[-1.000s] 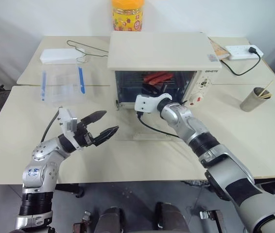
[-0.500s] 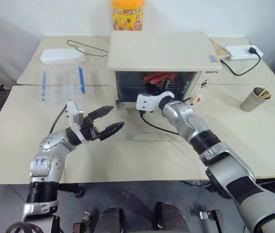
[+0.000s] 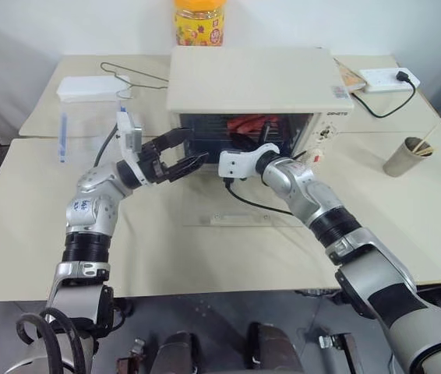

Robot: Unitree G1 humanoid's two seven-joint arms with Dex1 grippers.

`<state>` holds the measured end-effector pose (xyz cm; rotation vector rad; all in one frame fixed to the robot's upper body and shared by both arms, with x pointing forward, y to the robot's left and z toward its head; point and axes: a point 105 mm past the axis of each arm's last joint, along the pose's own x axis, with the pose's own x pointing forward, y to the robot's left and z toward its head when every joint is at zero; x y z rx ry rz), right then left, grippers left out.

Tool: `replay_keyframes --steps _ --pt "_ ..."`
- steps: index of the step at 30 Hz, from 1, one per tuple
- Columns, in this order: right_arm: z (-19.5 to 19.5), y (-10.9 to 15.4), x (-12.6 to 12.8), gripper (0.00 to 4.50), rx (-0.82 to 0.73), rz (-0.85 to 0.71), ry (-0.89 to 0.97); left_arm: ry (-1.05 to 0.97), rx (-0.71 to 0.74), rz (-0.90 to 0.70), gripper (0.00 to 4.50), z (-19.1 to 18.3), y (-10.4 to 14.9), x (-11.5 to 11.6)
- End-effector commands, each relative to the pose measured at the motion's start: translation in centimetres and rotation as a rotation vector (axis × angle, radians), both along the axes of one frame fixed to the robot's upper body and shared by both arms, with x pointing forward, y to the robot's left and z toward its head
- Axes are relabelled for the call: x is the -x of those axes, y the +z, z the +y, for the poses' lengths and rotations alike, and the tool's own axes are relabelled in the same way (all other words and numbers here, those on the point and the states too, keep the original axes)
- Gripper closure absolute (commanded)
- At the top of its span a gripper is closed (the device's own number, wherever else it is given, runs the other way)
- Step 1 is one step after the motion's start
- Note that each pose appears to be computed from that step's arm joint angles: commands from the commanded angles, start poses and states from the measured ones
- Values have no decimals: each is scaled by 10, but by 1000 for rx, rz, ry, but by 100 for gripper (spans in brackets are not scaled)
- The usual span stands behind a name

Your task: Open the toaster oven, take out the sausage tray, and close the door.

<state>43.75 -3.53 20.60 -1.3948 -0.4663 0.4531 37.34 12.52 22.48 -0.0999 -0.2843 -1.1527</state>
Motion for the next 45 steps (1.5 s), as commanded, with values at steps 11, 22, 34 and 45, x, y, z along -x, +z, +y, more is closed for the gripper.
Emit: replay_keyframes --steps 11,22,34,45 --pt "10 8 68 446 -44 -5 158 24 -34 2 0 14 0 -11" --pt "-15 -22 121 446 -30 54 144 22 -56 21 0 19 -5 -14" --pt "-32 -20 148 446 55 -26 176 -11 49 231 0 24 -18 3" --pt "-26 -12 154 446 99 -58 307 -108 146 741 0 -1 -16 38"
